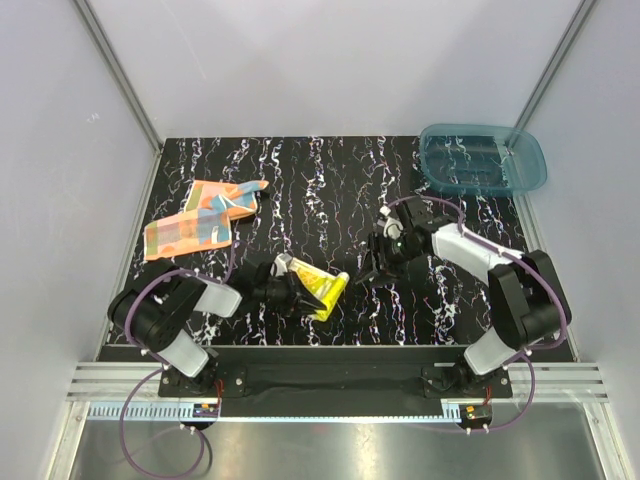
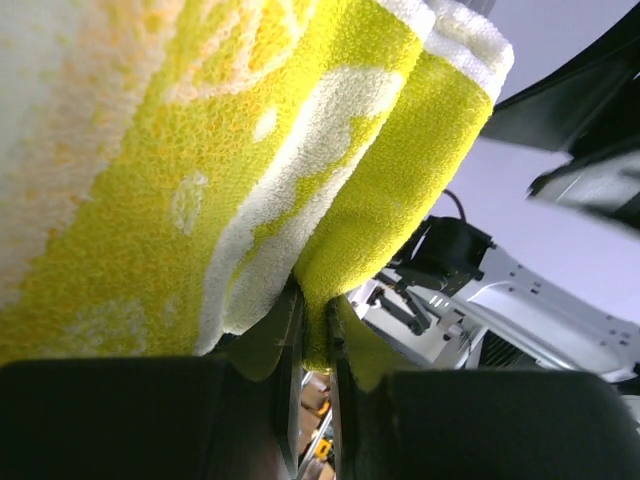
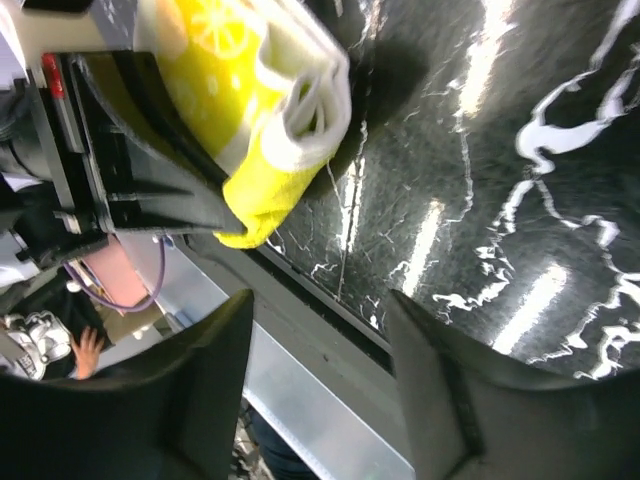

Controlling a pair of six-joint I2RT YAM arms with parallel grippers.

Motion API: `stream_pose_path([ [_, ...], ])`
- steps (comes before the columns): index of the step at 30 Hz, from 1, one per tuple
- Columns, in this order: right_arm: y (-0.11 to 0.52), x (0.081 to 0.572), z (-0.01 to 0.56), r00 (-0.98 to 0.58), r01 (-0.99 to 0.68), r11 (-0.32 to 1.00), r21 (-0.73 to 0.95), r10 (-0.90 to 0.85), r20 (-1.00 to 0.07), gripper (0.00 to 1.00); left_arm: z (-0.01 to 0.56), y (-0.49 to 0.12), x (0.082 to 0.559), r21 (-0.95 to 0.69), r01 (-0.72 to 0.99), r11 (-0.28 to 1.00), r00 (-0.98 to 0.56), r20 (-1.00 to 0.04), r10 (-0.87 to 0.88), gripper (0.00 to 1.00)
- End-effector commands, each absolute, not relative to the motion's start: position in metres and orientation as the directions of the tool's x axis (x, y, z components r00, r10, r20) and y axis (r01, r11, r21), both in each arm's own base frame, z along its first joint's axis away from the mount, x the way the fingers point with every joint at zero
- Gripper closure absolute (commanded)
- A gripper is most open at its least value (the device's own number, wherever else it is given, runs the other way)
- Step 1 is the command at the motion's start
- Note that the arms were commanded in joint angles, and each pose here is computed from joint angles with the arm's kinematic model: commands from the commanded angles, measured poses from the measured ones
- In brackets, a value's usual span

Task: Roll the towels
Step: Roll the towel

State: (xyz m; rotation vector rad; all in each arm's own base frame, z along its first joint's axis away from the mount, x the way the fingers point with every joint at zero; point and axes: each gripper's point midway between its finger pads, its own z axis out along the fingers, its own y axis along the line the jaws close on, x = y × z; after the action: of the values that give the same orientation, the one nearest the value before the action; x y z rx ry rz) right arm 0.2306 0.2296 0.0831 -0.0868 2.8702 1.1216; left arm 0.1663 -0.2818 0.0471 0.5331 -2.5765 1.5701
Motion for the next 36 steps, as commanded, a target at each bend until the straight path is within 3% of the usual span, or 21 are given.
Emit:
stream_pose_path([
  [1,0.254,0.230,0.103,-0.987,-0.143,0.632,0.761,-0.031,-0.160,0.35,0.056,-0.282,0.173,-0.855,-0.345,0.386,-0.931,0.262,-0.252,0.86],
  [5,0.266,0.229,0.090,-0.983,-0.169,0.625,0.762,-0.045,-0.180,0.29,0.045,-0.275,0.171,-0.811,-0.394,0.432,-0.914,0.297,-0.276,0.85],
  [11,0.286,0.231,0.066,-0.983,-0.178,0.618,0.766,-0.069,-0.173,0.28,0.035,-0.268,0.167,-0.783,-0.445,0.435,-0.893,0.351,-0.282,0.84],
  [16,0.300,0.232,0.045,-0.979,-0.199,0.645,0.738,-0.095,-0.181,0.35,0.028,-0.260,0.167,-0.770,-0.481,0.420,-0.873,0.378,-0.307,0.84],
  [28,0.319,0.243,0.014,-0.979,-0.196,0.641,0.742,-0.089,-0.181,0.36,0.019,-0.247,0.164,-0.752,-0.508,0.420,-0.858,0.402,-0.319,0.84],
  [36,0.333,0.244,-0.008,-0.983,-0.178,0.633,0.753,-0.089,-0.157,0.43,0.022,-0.245,0.165,-0.766,-0.509,0.392,-0.858,0.410,-0.311,0.84],
])
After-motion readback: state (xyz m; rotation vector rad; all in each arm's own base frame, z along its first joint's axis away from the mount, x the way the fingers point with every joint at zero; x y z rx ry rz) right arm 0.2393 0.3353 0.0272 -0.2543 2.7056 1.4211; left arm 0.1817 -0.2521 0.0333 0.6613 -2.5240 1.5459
